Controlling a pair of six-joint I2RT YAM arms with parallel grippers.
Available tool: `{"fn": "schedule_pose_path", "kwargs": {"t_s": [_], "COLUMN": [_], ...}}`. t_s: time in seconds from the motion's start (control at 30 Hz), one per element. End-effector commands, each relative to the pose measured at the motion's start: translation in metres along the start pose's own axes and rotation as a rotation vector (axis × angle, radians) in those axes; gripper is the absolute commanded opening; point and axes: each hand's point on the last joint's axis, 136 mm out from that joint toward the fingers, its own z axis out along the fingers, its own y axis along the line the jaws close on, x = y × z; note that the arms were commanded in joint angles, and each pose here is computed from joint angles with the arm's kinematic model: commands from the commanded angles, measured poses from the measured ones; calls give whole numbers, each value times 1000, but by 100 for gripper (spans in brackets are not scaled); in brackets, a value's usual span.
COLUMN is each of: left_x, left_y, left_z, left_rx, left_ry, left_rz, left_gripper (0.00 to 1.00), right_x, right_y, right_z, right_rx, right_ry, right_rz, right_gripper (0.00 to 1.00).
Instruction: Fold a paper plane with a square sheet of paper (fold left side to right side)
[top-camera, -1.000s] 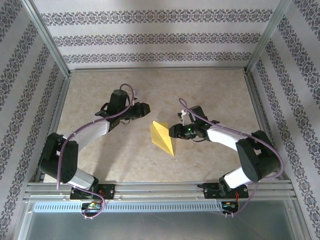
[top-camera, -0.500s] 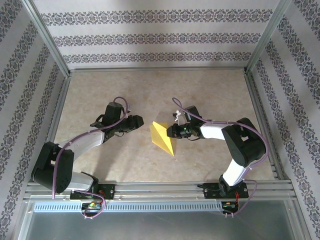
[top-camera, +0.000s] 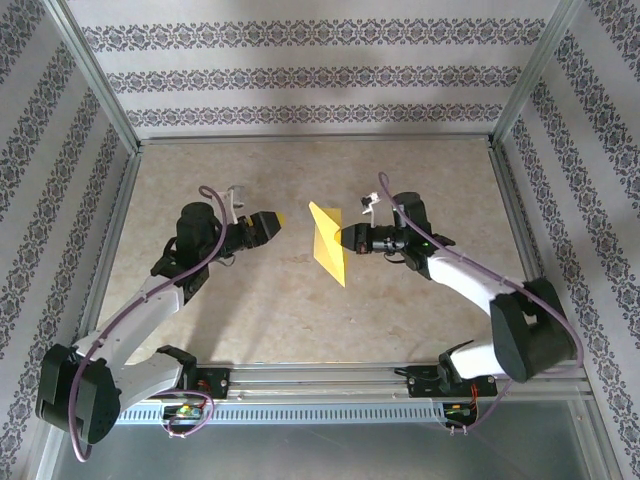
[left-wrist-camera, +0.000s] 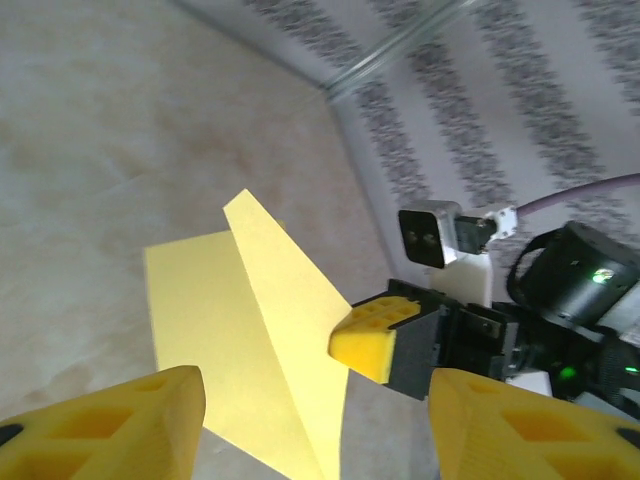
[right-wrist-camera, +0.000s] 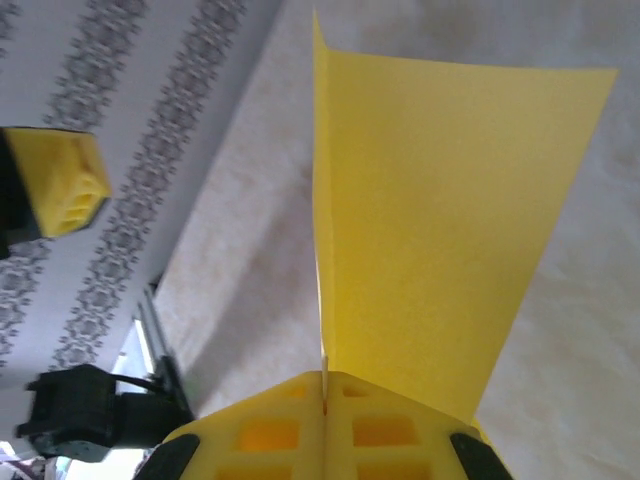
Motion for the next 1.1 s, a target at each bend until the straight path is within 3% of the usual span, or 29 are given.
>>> {"fn": "schedule_pose_path", "kwargs": {"t_s": [0.0,0.3,0.67,0.93,1.07], "left_x": [-15,-24,-12,-12,-13], "left_y": [-41,-94,-106,-100,-97], "left_z": [-5,7,24,25,25], "left_rx": [187,384,421,376,354], "left_ry": [-20,42,103,91,81], "left_rz": [26,29,38,48,51], "left_gripper": [61,56,44,15,5], "right_x": [-28,-52,-49,-49,-52], "right_y": [50,125,141,134,129], "right_z": [-20,-46,-34,-28,-30], "right_rx": [-127,-299,-341,-330,-311], "right_ry": [-90,-170,-145,-142,-158], "right_rz": [-89,-179,-177,-147,-132], "right_gripper": [0,0,0,0,7]}}
